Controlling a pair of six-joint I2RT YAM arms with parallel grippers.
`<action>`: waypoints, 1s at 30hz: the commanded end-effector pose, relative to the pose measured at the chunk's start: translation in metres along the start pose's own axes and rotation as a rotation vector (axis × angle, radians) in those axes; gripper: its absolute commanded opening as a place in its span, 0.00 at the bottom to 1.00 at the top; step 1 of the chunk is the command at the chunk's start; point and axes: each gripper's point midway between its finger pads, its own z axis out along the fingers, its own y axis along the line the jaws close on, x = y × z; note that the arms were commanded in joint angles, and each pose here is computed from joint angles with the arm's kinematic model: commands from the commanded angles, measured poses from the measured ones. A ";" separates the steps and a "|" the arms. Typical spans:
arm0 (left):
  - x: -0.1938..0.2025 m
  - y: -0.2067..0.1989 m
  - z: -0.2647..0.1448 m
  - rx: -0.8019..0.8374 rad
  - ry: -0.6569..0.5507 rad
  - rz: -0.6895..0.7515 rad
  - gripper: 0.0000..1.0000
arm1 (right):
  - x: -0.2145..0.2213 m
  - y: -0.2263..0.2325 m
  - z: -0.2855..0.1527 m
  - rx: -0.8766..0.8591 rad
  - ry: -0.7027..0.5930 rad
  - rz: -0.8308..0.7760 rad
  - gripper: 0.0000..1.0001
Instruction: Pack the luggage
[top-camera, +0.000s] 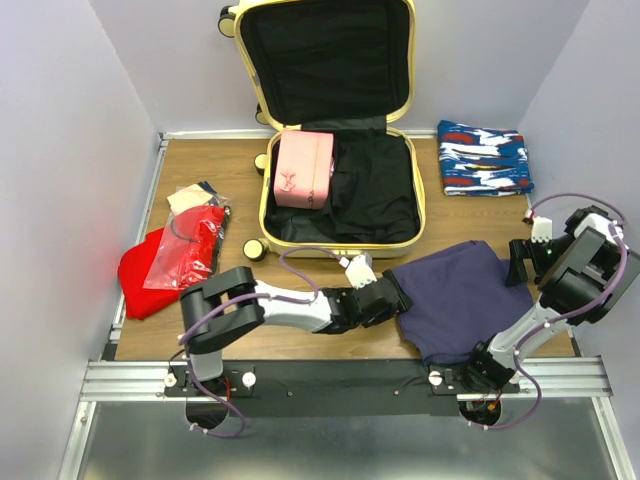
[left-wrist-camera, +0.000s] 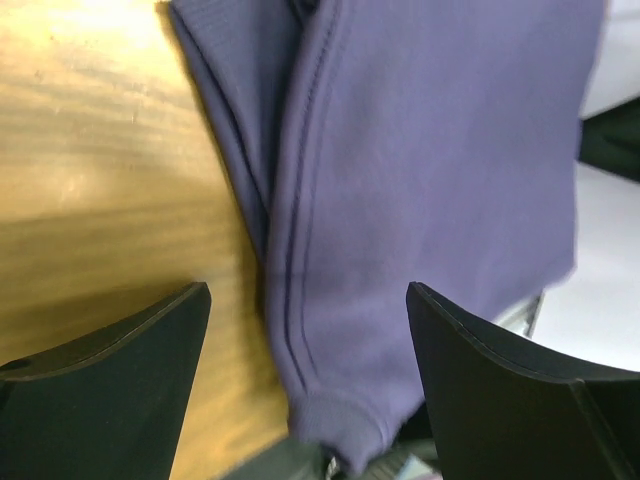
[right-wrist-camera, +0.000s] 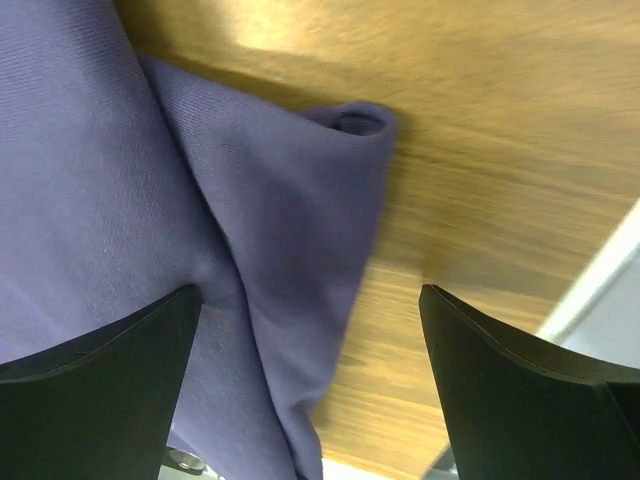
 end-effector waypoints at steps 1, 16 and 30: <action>-0.004 0.006 0.019 -0.046 -0.043 0.017 0.88 | 0.015 0.014 0.022 -0.091 0.021 0.005 1.00; 0.015 -0.013 0.046 0.020 0.015 0.027 0.75 | 0.022 0.064 0.045 -0.245 0.023 -0.029 0.77; -0.023 -0.099 -0.009 0.299 -0.084 0.149 0.00 | -0.004 0.104 -0.017 -0.288 -0.147 -0.141 0.00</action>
